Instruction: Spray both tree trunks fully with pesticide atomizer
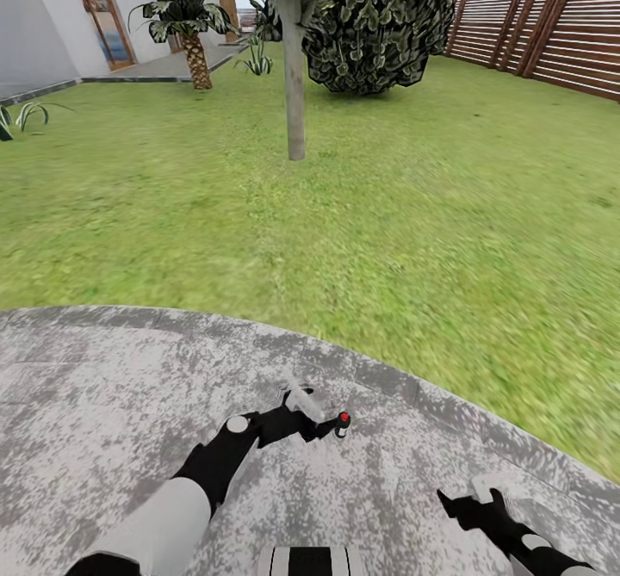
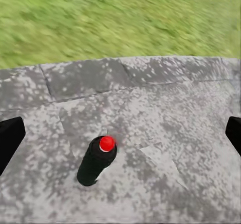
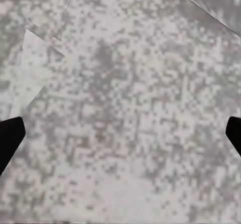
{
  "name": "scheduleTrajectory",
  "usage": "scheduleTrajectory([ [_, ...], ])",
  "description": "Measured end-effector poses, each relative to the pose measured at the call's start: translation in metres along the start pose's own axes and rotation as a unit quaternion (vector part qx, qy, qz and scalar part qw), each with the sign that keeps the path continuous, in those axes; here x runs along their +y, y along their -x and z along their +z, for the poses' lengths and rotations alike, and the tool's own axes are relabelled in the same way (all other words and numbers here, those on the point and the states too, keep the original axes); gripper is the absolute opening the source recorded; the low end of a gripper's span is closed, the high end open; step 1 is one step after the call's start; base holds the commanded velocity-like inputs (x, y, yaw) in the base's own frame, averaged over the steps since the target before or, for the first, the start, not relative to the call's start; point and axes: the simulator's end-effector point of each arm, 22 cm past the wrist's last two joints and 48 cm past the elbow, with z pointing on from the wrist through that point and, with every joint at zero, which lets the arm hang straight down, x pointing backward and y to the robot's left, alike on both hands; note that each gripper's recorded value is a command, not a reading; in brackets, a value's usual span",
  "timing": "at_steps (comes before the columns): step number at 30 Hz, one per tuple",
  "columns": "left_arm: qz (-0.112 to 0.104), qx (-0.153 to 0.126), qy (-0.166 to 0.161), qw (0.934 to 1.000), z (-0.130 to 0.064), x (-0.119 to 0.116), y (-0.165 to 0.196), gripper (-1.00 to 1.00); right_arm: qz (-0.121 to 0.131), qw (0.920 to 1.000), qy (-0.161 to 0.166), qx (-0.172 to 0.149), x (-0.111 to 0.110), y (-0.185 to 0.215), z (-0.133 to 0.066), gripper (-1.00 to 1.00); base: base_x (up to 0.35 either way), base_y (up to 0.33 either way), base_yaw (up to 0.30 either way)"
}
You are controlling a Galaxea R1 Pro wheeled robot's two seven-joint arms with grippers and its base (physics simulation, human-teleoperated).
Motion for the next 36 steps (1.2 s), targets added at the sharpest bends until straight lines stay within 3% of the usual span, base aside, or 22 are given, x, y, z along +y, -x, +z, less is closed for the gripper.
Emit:
scheduleTrajectory([
  [3, 0.036, 0.006, -0.049, 0.9981, 0.004, -0.029, -0.007, 1.00, -0.004, 0.9997, 0.023, -0.001, 0.008, 0.000, -0.001, 1.00, 0.000, 0.000, 0.000],
  [10, 0.045, 0.005, -0.074, 0.9962, 0.004, -0.042, -0.008, 1.00, -0.008, 0.9996, 0.028, 0.001, 0.007, -0.001, -0.002, 1.00, 0.000, 0.000, 0.000],
  [14, 0.052, -0.017, -0.068, 0.9962, 0.003, -0.038, 0.002, 1.00, -0.008, 0.9996, 0.028, 0.000, 0.007, 0.000, -0.002, 1.00, 0.000, 0.000, 0.000],
  [17, 0.066, -0.066, -0.047, 0.9946, -0.003, -0.023, 0.023, 1.00, -0.008, 0.9995, 0.029, -0.001, 0.008, 0.000, -0.002, 1.00, 0.000, 0.000, 0.000],
  [21, 0.065, -0.096, -0.017, 0.9931, -0.015, 0.001, 0.032, 1.00, -0.007, 0.9997, 0.021, -0.002, 0.004, 0.000, -0.002, 1.00, 0.000, 0.000, 0.000],
  [25, 0.064, -0.100, -0.012, 0.9928, -0.016, 0.004, 0.033, 1.00, -0.007, 1.0000, 0.005, 0.000, -0.004, 0.000, -0.002, 1.00, 0.000, 0.000, 0.000],
  [36, 0.064, -0.101, -0.012, 0.9927, -0.017, 0.004, 0.032, 1.00, -0.005, 1.0000, -0.002, -0.001, -0.002, 0.000, 0.000, 1.00, 0.021, 0.000, -0.003],
])
